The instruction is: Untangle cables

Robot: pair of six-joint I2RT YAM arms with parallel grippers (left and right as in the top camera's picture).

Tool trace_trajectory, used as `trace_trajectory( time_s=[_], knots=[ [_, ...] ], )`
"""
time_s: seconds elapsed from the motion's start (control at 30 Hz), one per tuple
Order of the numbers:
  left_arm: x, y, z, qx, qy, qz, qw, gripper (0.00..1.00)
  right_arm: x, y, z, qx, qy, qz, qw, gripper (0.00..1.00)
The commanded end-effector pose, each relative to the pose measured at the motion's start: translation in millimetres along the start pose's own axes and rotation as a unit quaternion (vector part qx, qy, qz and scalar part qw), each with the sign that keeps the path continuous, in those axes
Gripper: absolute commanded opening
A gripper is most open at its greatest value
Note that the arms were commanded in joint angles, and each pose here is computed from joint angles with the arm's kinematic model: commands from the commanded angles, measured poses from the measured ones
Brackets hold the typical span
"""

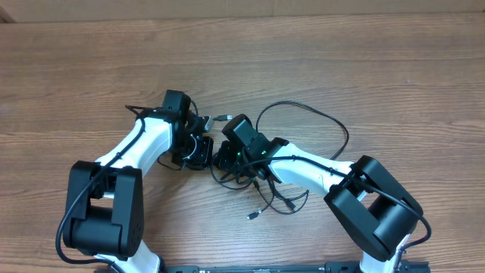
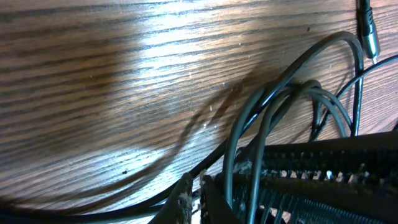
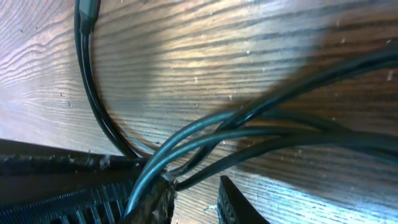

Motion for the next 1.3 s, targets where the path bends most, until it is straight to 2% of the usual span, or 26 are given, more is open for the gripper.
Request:
trace_trajectory(
  time_s=[0.0, 0.4, 0.5, 0.6, 0.73, 0.87, 1.1, 1.27],
  knots=[
    [0, -20, 0, -0.057, -0.004, -0.006, 0.998, 0.08, 1, -2, -4, -0.003, -0.007, 0.002, 1.0, 0.23],
    [0, -20, 0, -0.056, -0.005, -0.006, 0.998, 0.08, 1, -2, -4, -0.003, -0.007, 0.002, 1.0, 0.04],
    [2, -18, -1, -0.052, -0.008, -0.015, 0.999, 0.04, 1, -2, -4, -0.003, -0.007, 0.002, 1.0, 0.04],
    [3, -11, 1, -0.04, -0.013, -0.011, 0.999, 0.05, 1, -3, -4, -0.004, -0.007, 0.001, 1.0, 0.04],
    [6, -11, 6, -0.068, -0.026, 0.0, 0.997, 0.06, 3, -3, -4, -0.003, -0.007, 0.002, 1.0, 0.04],
    [5, -3, 9, -0.066, -0.028, 0.011, 0.997, 0.07, 2, 1, 1, 0.019, 0.035, 0.021, 0.999, 0.04],
    [3, 0, 10, -0.063, -0.027, 0.01, 0.998, 0.11, 9, 3, 14, 0.061, 0.096, 0.051, 0.992, 0.04],
    [3, -2, 10, -0.068, -0.027, 0.011, 0.997, 0.18, 8, 1, 16, 0.066, 0.107, 0.077, 0.989, 0.04]
  ],
)
Point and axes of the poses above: each gripper's point midway between its finger pads, its own z axis back along the fingers, its own y axis along the line the jaws close on, x = y × z, the point moved 2 cm from there along z, back along the fingers, and after that the axes turned 12 degrees about -z, right-handed, at the moved point
